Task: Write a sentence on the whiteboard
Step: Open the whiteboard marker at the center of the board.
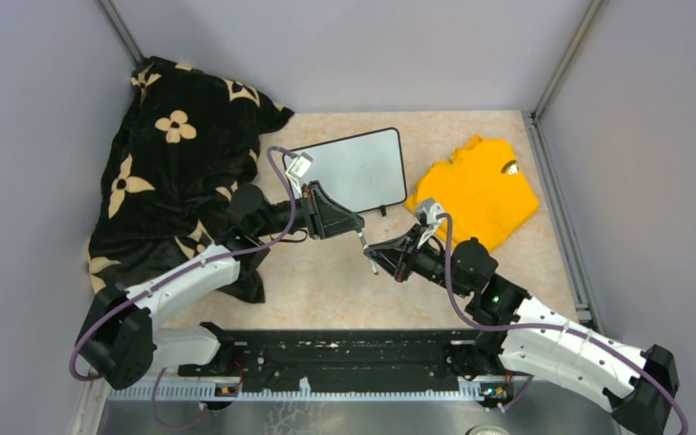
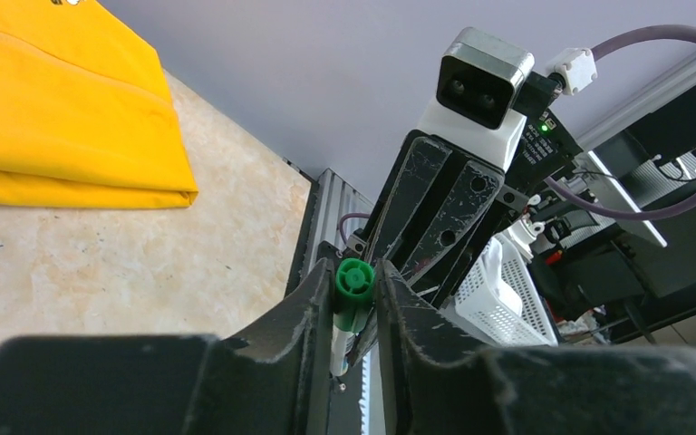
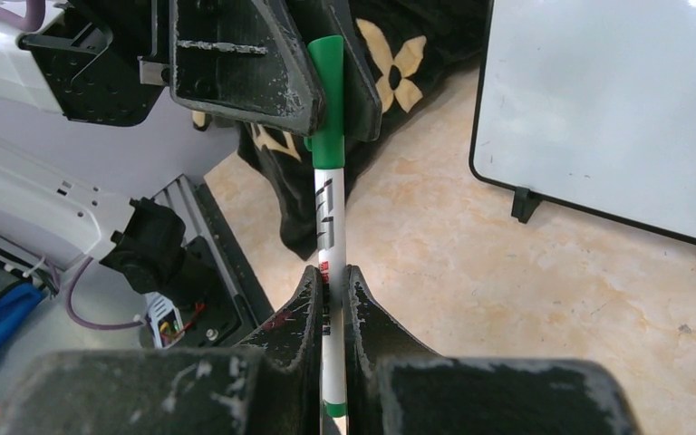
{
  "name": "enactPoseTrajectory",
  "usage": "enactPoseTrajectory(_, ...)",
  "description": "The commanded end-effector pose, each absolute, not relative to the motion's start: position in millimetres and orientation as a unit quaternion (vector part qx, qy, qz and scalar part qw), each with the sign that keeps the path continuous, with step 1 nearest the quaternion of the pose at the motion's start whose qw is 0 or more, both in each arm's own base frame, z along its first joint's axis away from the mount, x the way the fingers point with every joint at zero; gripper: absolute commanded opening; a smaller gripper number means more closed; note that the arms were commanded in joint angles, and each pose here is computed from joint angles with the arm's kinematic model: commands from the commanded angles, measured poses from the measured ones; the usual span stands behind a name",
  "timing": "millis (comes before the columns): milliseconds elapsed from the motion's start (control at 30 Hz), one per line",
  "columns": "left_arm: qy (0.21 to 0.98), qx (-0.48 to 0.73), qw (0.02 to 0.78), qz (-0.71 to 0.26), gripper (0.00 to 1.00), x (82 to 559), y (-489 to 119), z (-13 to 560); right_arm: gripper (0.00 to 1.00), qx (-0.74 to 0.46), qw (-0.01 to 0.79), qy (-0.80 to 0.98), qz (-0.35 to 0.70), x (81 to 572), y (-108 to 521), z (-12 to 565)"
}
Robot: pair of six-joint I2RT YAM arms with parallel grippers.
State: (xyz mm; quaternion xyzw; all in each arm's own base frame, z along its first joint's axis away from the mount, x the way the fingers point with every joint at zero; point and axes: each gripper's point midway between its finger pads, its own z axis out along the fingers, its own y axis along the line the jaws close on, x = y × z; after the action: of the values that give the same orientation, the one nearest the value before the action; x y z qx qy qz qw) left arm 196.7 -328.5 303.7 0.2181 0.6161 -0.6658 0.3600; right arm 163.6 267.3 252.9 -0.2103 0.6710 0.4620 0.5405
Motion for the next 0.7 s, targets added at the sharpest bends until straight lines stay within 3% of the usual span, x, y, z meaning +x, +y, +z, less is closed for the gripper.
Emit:
enactPoseTrajectory(0, 0.609, 0.227, 0.359, -0.670, 0.22, 192, -329, 305, 0.00, -0.204, 0.572, 0.630, 0.484, 163, 270, 293)
enactPoseTrajectory(100, 0.607, 0.228, 0.362, -0.670, 0.00, 192, -329, 308, 0.00, -0.204, 0.567, 0.633, 0.486, 162, 270, 291)
enactPoseTrajectory(167, 0.605, 0.229, 0.362, -0.671, 0.00, 191, -328, 308, 0.00, -0.200, 0.562, 0.635, 0.491, 161, 271, 291)
enactPoseTrajectory(300, 0.597, 0.234, 0.369, -0.673, 0.00, 187, -325, 314, 0.40, -0.190, 0.543, 0.635, 0.516, 155, 275, 298)
enactPoseTrajectory(400, 0.587, 0.243, 0.373, -0.677, 0.00, 181, -322, 322, 0.56, -0.193, 0.526, 0.630, 0.537, 149, 281, 307)
enactPoseTrajectory(500, 0.574, 0.257, 0.377, -0.680, 0.00, 173, -319, 329, 0.60, -0.198, 0.514, 0.620, 0.558, 145, 286, 319)
enactPoseTrajectory(667, 0.554, 0.272, 0.389, -0.684, 0.00, 161, -311, 338, 0.57, -0.197, 0.500, 0.597, 0.596, 140, 292, 336)
